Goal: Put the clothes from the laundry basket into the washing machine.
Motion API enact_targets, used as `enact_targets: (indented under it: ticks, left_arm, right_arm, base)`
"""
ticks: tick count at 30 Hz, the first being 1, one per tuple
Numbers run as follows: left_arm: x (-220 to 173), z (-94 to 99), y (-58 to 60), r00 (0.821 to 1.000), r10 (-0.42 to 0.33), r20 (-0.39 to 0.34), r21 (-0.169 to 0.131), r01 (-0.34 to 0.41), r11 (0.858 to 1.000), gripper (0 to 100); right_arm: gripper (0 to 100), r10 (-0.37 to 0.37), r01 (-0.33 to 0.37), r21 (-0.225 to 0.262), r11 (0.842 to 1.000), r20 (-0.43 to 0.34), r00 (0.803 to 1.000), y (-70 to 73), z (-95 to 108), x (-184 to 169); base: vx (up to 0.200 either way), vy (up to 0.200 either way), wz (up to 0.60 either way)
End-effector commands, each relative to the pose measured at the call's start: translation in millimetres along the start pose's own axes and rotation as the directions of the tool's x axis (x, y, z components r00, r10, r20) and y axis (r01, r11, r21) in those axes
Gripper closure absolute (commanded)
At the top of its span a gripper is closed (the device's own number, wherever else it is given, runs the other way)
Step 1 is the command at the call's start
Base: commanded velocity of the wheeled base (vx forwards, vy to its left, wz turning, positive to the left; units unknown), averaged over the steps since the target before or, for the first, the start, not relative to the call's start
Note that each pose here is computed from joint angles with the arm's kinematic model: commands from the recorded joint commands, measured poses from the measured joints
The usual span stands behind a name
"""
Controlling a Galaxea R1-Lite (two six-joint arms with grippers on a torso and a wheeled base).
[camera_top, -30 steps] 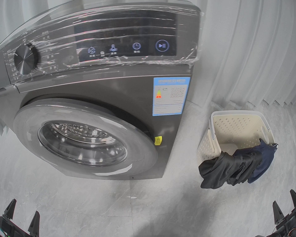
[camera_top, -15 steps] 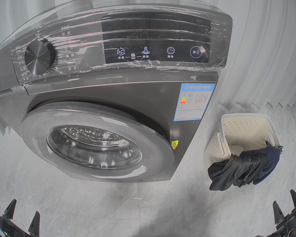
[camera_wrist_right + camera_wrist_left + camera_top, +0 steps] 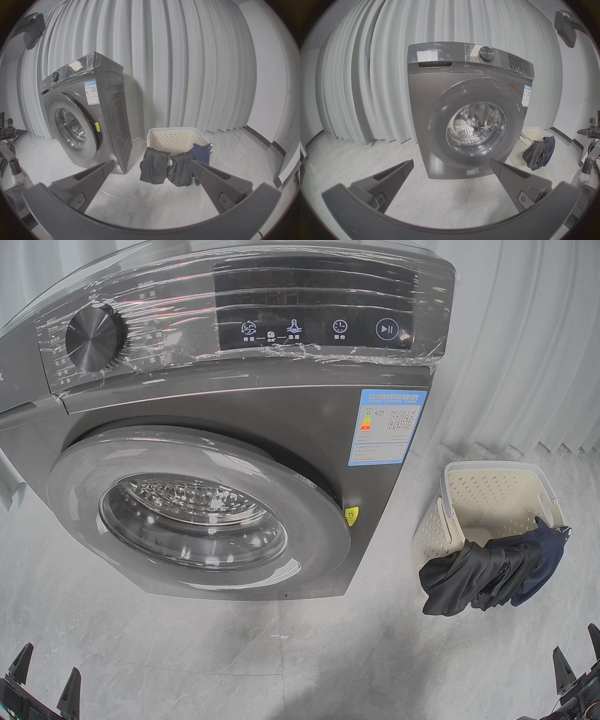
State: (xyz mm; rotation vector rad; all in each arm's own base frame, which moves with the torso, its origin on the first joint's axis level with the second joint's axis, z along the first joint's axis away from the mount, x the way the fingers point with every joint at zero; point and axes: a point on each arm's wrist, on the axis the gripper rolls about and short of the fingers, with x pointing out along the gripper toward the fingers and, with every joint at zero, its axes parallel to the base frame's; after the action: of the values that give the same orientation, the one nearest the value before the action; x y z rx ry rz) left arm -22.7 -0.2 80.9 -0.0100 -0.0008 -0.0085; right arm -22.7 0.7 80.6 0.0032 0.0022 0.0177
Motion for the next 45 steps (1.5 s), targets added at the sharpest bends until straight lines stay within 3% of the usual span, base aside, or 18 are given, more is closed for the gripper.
enact_targets:
  ticks: [1,9,21,33,45]
  left_arm:
    - [0.4,-5.1,0.0,1.000,-0.002,-0.005,-0.001,0.002,1.000,0]
    - [0.4,-5.1,0.1,1.000,-0.001,-0.005,-0.001,0.001,1.000,0]
    - [0.4,-5.1,0.1,1.000,-0.001,-0.005,0.001,0.001,1.000,0]
    - [0.4,-5.1,0.1,1.000,-0.001,-0.005,-0.001,0.001,1.000,0]
    - [0.4,-5.1,0.0,1.000,0.001,-0.005,0.001,-0.001,1.000,0]
  right_arm:
    - [0,-0.001,0.001,-0.001,1.000,-0.013,1.000,0.0,-5.0,1.0]
    - [0,-0.001,0.001,-0.001,1.000,-0.013,1.000,0.0,-5.0,1.0]
    - [0,-0.001,0.001,-0.001,1.000,-0.013,1.000,0.0,-5.0,1.0]
    - [0,-0.001,0.001,-0.001,1.000,-0.013,1.000,0.0,-5.0,1.0]
    - [0,-0.001,0.001,-0.001,1.000,-0.013,1.000,0.0,-5.0,1.0]
  base:
    - [0.000,0.200,0.00]
    - [0.000,0.200,0.00]
    - [0.000,0.000,0.00]
    - [0.000,0.200,0.00]
    - [0.000,0.000,0.10]
